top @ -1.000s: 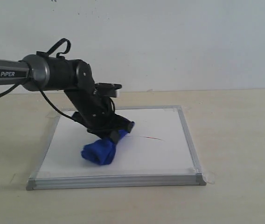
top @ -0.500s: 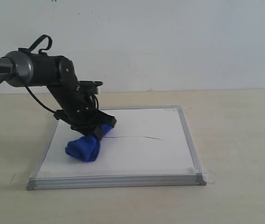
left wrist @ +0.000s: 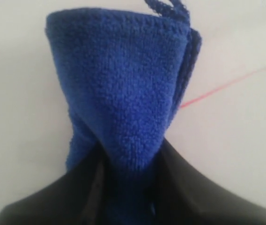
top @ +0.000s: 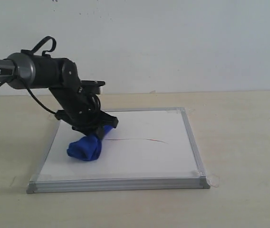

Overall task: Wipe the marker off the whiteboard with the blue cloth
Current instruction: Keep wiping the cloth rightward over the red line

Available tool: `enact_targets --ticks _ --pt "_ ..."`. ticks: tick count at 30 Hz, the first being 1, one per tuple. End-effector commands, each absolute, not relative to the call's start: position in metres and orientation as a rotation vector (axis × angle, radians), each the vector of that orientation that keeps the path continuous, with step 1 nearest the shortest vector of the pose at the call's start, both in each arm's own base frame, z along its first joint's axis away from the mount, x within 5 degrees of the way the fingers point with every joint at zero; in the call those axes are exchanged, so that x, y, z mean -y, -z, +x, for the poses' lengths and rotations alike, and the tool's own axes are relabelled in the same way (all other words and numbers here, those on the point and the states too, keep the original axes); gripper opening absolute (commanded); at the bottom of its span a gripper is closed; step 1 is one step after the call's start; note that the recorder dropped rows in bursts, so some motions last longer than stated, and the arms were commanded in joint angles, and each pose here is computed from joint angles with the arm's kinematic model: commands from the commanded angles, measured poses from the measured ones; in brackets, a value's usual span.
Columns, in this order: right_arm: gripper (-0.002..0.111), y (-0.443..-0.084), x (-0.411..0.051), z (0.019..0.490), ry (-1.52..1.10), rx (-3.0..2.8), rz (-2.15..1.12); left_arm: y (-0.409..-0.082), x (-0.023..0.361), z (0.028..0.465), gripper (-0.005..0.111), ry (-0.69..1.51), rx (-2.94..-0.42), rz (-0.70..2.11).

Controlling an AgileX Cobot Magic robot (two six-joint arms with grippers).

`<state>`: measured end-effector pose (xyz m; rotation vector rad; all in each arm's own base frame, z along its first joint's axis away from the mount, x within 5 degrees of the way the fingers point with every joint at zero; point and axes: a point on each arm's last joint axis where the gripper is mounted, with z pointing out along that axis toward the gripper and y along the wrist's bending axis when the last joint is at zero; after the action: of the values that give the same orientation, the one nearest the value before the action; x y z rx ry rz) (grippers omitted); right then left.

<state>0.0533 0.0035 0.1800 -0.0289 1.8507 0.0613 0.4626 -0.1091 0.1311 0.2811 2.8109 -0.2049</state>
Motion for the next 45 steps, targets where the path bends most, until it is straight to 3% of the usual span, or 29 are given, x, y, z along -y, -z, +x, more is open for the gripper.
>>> enact_targets --ticks 1,5,9,15,19,29,33,40,45 --pt "0.001 -0.181 -0.003 0.053 -0.053 -1.841 -0.027 -0.123 0.082 0.464 0.004 0.146 -2.871 0.191" --pt "0.001 -0.181 -0.003 0.053 -0.053 -1.841 -0.027 -0.125 0.104 0.461 0.004 0.308 -2.857 0.206" --pt "0.001 -0.181 -0.003 0.053 -0.052 -1.841 -0.028 -0.128 0.154 0.449 0.004 0.503 -2.794 0.446" --pt "0.001 -0.181 -0.003 0.053 -0.052 -1.841 -0.028 -0.129 0.198 0.435 0.004 0.5 -2.701 0.688" --pt "0.001 -0.181 -0.003 0.053 -0.052 -1.841 -0.028 -0.128 0.186 0.442 0.004 0.412 -2.704 0.615" --pt "0.001 -0.181 -0.003 0.053 -0.052 -1.841 -0.028 -0.123 0.09 0.46 0.004 -0.14 -2.872 0.269" --pt "0.001 -0.181 -0.003 0.053 -0.052 -1.841 -0.028 -0.122 0.097 0.458 0.004 -0.082 -2.883 0.244" --pt "0.001 -0.181 -0.003 0.053 -0.052 -1.841 -0.028 -0.126 0.164 0.443 0.004 0.387 -2.786 0.603" --pt "0.001 -0.181 -0.003 0.053 -0.052 -1.841 -0.028 -0.127 0.165 0.448 0.004 0.312 -2.715 0.659"
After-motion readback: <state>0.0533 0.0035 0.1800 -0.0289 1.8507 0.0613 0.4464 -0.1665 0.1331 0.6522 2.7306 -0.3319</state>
